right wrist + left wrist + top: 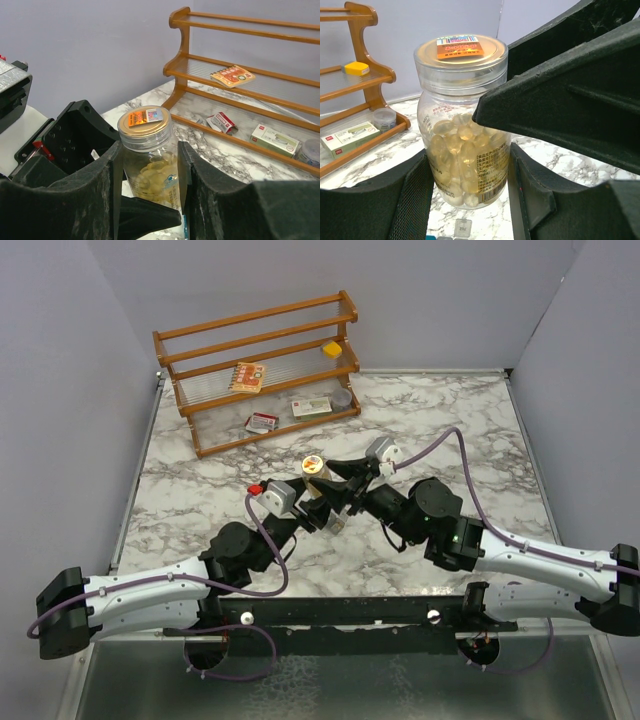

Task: Sort the pills into containers

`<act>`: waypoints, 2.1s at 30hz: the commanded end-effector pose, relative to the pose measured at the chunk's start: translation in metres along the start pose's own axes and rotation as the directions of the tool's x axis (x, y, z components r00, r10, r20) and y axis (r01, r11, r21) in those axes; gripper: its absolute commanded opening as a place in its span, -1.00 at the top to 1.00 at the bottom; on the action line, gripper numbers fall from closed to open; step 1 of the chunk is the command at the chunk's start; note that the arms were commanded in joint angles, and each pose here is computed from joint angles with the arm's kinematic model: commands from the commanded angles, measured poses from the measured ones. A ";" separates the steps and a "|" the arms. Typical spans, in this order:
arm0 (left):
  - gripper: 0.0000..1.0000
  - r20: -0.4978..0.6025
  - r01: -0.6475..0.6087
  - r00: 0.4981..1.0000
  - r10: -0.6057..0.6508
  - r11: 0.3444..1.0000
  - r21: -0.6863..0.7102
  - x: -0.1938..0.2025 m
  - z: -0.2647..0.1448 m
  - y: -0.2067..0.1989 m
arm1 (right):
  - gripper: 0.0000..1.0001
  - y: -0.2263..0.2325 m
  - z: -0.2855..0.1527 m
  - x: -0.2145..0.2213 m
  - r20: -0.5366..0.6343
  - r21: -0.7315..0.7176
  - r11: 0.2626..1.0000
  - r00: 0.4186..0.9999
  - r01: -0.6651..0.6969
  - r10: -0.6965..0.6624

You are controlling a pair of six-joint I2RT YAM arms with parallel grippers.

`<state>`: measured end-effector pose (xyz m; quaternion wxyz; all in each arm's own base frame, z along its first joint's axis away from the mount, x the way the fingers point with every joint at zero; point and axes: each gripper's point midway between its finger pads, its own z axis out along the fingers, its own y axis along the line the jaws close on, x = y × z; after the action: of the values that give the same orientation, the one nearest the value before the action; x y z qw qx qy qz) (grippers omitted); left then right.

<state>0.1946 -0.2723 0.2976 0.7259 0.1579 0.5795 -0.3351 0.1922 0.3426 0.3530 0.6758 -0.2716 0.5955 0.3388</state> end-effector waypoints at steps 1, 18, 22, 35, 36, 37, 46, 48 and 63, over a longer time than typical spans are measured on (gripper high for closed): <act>0.60 0.181 0.056 0.979 -0.089 0.982 0.179 -0.063 0.002 -0.036 | 0.02 0.000 -0.007 0.067 -0.233 -0.018 0.998 0.970 0.061 -0.064; 0.55 0.160 0.046 0.984 -0.078 0.980 0.193 -0.060 0.007 -0.041 | 0.83 -0.002 -0.004 0.070 -0.248 -0.008 0.997 0.966 0.081 -0.081; 0.40 0.160 0.053 0.984 -0.081 0.984 0.170 -0.060 0.007 -0.037 | 0.97 -0.003 -0.003 0.072 -0.254 -0.006 0.996 0.963 0.090 -0.089; -0.98 0.144 0.056 0.987 -0.069 0.994 0.091 -0.056 0.003 -0.020 | 0.97 -0.013 -0.009 0.066 -0.223 0.038 0.994 0.971 0.100 -0.090; -0.98 0.133 0.052 0.989 -0.064 0.995 0.088 -0.054 0.003 -0.020 | 0.97 -0.014 -0.010 0.066 -0.222 0.045 0.994 0.971 0.101 -0.089; -0.98 0.117 0.045 0.992 -0.055 0.995 0.083 -0.049 0.004 -0.019 | 0.97 -0.015 -0.010 0.064 -0.220 0.054 0.993 0.972 0.103 -0.088; -0.98 -0.048 0.008 0.999 -0.011 0.997 -0.073 0.011 -0.022 0.019 | 0.97 -0.053 -0.017 0.062 -0.171 0.252 0.956 0.980 0.149 -0.107; -0.98 -0.057 0.010 0.998 -0.017 0.994 -0.108 0.017 -0.030 0.029 | 0.97 -0.061 -0.019 0.063 -0.154 0.290 0.942 0.979 0.172 -0.132; -0.98 -0.096 -0.003 0.995 -0.009 0.992 -0.128 0.036 -0.043 0.039 | 0.97 -0.169 -0.073 0.110 0.126 0.466 0.883 0.983 0.058 -0.131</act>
<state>0.1895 -0.2247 0.2546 0.7129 0.1226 0.6215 -0.3008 0.2770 0.2103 0.1887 0.7154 -0.1745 0.6641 0.1294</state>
